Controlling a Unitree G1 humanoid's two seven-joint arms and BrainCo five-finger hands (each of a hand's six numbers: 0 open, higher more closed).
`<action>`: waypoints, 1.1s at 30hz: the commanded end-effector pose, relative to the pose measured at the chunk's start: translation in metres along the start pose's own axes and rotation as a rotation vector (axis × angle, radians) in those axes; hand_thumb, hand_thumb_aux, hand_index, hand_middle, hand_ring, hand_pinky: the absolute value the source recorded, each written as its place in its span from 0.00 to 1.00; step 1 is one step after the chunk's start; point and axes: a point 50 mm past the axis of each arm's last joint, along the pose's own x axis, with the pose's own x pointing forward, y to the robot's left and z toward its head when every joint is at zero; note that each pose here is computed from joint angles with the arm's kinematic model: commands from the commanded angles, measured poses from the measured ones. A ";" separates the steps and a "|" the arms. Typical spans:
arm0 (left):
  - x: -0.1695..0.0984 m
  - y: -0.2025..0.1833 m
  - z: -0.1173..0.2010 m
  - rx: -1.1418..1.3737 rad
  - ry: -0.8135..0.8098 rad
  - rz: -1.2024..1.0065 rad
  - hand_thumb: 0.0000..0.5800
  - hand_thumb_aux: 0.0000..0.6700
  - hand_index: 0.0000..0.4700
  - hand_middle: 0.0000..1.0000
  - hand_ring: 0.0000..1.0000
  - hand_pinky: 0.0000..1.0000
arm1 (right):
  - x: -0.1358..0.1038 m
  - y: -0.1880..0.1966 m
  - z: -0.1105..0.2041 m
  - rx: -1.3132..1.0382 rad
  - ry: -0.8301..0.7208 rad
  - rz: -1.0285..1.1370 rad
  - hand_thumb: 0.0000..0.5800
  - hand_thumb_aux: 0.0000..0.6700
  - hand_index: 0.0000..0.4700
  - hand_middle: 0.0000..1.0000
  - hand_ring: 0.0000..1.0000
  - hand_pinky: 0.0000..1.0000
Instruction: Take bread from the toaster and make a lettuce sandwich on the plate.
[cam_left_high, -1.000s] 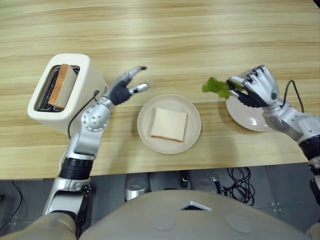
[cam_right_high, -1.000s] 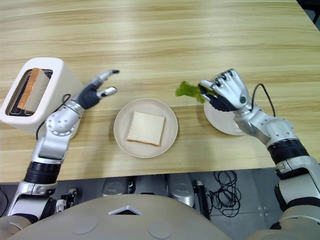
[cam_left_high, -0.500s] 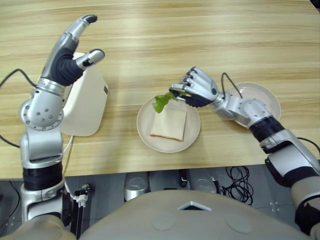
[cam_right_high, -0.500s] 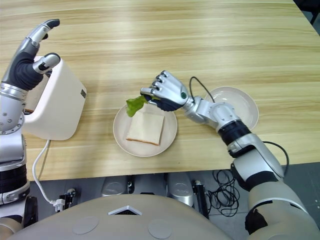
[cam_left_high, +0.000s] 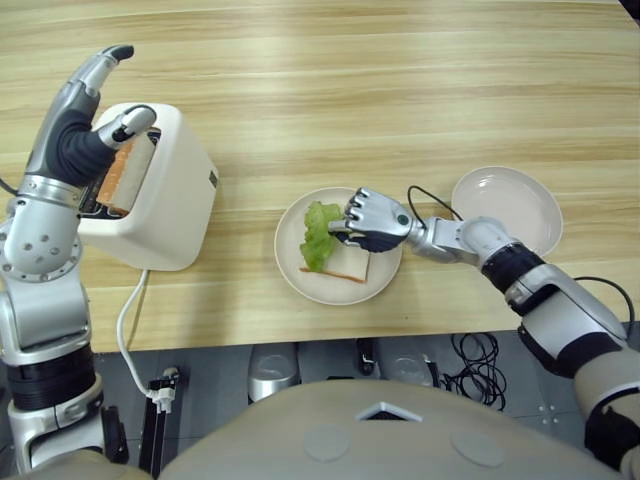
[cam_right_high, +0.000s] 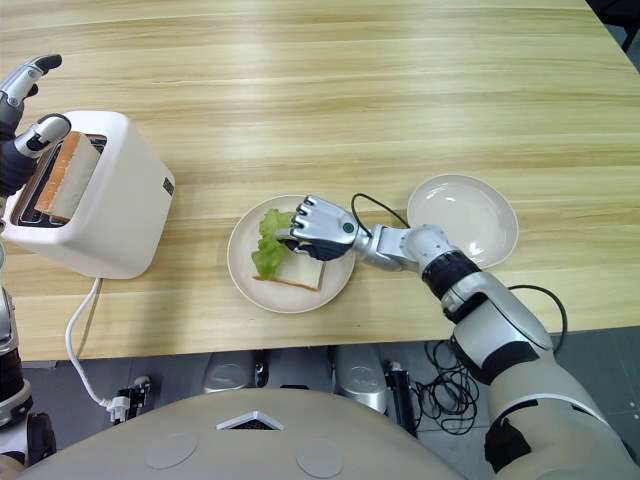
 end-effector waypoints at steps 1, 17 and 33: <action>-0.003 0.002 -0.006 0.017 0.038 -0.020 0.00 0.00 0.00 0.00 0.00 0.00 | -0.010 0.000 0.005 0.020 -0.009 0.052 1.00 1.00 0.98 1.00 1.00 1.00; -0.001 -0.004 -0.014 0.047 0.087 -0.070 0.00 0.00 0.00 0.00 0.00 0.00 | -0.020 -0.012 -0.003 0.013 0.093 0.033 0.00 0.00 0.00 0.00 0.00 0.00; -0.024 -0.008 -0.048 0.475 0.367 -0.072 0.00 0.00 0.00 0.00 0.00 0.00 | -0.027 -0.077 -0.027 -0.147 0.198 -0.126 0.00 0.00 0.00 0.00 0.00 0.00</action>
